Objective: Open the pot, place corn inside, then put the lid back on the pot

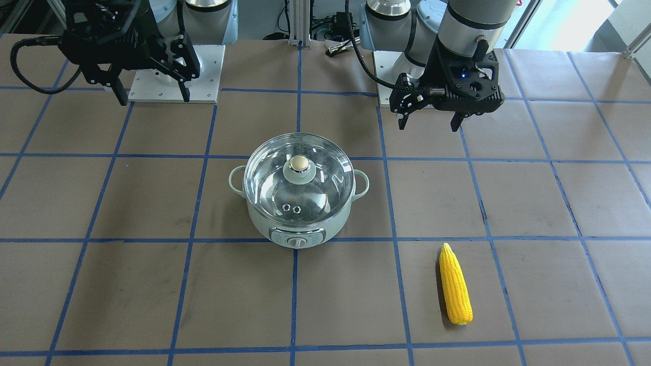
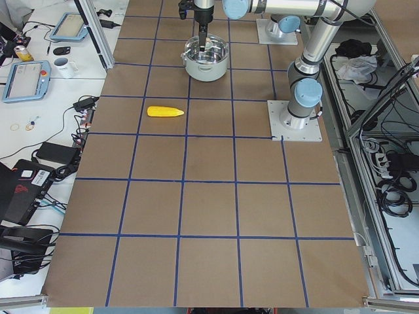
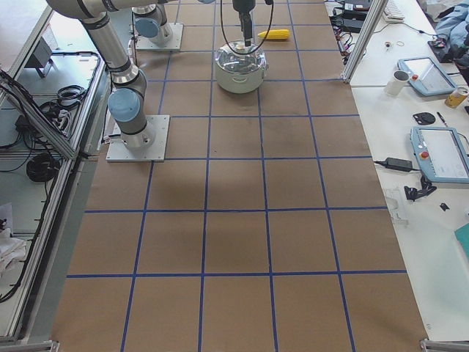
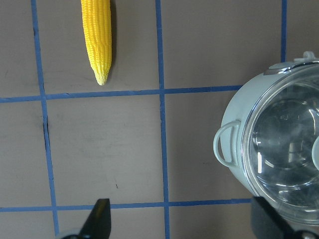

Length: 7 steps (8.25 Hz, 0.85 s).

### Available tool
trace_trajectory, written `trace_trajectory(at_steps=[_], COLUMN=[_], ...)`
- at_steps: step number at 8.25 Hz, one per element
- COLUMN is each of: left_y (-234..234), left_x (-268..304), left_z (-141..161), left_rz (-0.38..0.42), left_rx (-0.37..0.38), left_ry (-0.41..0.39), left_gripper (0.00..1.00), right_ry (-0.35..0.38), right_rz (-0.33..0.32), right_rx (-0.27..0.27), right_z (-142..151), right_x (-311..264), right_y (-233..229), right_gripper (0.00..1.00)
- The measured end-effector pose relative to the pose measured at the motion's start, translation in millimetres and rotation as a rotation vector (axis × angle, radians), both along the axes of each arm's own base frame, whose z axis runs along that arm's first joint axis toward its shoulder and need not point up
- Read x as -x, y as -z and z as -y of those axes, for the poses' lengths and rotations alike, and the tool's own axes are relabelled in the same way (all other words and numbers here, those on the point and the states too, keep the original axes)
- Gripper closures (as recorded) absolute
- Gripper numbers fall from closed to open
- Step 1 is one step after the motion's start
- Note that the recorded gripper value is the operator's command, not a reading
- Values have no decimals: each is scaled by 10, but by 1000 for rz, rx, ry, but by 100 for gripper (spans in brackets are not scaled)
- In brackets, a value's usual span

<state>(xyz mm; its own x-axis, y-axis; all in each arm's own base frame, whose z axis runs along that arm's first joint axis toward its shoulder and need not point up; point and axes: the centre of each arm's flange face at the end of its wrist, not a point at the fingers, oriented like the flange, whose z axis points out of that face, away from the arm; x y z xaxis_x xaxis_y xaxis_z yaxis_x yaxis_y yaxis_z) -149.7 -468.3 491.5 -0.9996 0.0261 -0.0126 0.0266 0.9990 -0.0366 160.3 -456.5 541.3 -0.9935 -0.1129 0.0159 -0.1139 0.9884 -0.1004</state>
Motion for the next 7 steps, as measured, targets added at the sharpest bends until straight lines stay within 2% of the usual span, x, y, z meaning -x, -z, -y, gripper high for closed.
trace_trajectory(at_steps=[4,7], left_y=[16,141], left_x=[-48,-542], left_z=[37,230], left_rz=[3,8], left_rx=[-3,-29], left_ry=[-1,52], left_gripper=[0,0], right_ry=[10,53], right_rz=[0,-3], right_rx=[-7,-20], right_z=[12,184], right_x=[-4,-57], right_y=[27,110], right_gripper=[0,0])
